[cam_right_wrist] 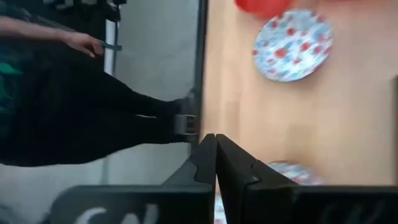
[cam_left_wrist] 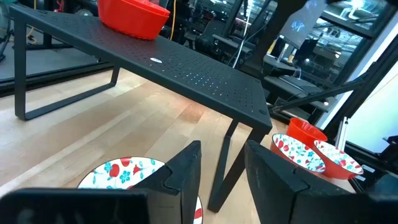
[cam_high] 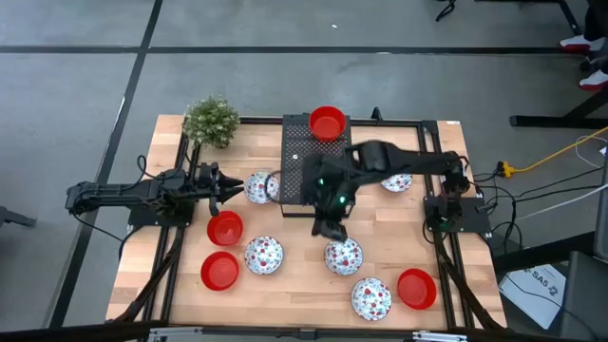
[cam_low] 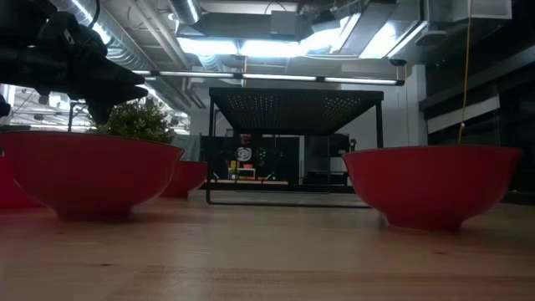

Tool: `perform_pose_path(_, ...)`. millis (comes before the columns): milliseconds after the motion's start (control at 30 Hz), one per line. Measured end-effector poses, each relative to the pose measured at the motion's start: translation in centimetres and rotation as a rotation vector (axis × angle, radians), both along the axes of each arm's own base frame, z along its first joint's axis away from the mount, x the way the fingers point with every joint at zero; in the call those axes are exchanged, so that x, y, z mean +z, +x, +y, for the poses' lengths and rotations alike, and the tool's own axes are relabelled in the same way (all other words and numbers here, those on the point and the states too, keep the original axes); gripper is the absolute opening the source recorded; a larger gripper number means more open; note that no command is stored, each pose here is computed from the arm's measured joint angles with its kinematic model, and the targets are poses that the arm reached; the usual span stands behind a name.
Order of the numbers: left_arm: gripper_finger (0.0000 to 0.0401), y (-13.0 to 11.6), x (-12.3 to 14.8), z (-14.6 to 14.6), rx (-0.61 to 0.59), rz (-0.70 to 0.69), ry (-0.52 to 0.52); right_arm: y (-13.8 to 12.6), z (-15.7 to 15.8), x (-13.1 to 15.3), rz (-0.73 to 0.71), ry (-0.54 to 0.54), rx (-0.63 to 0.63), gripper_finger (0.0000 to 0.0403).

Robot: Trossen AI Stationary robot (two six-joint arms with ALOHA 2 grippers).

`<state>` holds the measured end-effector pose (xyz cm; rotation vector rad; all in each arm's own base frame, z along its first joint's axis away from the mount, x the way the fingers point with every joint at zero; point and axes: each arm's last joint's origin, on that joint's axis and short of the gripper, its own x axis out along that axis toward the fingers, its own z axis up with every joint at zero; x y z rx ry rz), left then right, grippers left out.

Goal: Pick & Place Mini bowls
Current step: Put the bottom right red bowl on the bottom of the shelf

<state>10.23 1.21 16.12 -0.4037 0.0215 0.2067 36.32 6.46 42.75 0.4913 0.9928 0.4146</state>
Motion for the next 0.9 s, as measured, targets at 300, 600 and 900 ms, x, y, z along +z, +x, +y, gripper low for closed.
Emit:
perform_pose_path(300, 0.0118, 0.0, 0.0, 0.0, 0.000, 0.000, 0.000, -1.3, 7.6, -2.2, 0.321, 0.036, -0.216, 0.0027)
perform_pose_path(600, 0.0123, 0.0, 0.0, 0.0, 0.000, 0.000, 0.000, -4.7, 14.3, -3.0, 0.475, 0.023, -0.345, 0.0028)
perform_pose_path(900, 0.0122, 0.0, 0.0, 0.0, 0.000, 0.000, 0.000, -8.5, 18.3, -3.5, 0.595, 0.004, -0.455, 0.0028)
